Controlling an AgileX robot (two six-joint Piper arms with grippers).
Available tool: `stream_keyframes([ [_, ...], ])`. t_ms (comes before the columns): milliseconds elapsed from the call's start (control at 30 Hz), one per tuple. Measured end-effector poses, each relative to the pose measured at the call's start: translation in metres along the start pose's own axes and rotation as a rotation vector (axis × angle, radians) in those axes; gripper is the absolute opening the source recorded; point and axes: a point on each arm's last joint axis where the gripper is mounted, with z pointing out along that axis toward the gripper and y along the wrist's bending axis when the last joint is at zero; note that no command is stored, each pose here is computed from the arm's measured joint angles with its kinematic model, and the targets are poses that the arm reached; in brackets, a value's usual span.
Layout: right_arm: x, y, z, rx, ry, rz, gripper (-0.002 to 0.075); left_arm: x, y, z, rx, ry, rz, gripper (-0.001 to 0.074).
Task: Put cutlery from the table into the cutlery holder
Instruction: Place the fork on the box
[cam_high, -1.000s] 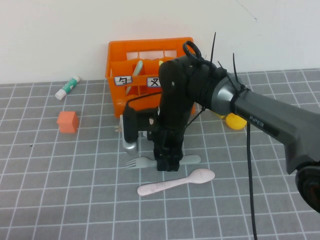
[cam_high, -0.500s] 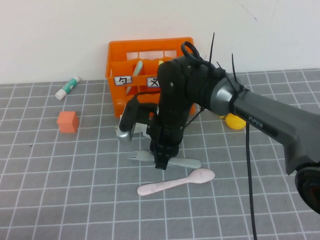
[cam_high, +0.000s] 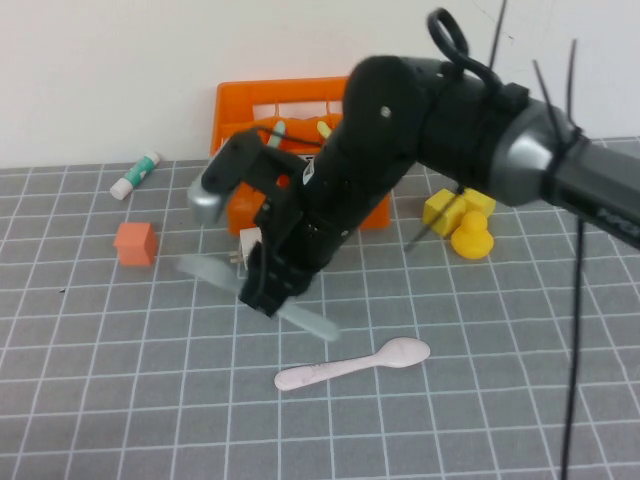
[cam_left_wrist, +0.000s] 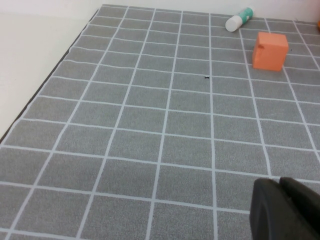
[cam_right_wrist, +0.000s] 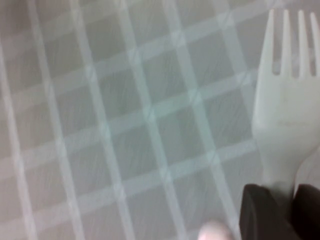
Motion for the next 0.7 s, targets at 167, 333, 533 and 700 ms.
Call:
stream_keyframes([
  [167, 0.0, 0.003, -0.007, 0.149, -0.302, 0.132, 0.0116, 0.0, 0.0, 0.0, 0.0, 0.0, -0.003, -0.0001],
  [333, 0.006, 0.016, -0.017, 0.41, -0.633, 0.265, 0.0116, 0.0, 0.0, 0.0, 0.0, 0.0, -0.003, -0.0001],
  [533, 0.004, 0.015, -0.048, 0.776, -0.993, 0.329, 0.0116, 0.0, 0.0, 0.0, 0.0, 0.0, -0.003, -0.0001],
  [700, 0.005, 0.004, -0.071, 0.95, -1.199, 0.3, 0.0116, 0.0, 0.0, 0.0, 0.0, 0.0, -0.003, -0.0001],
])
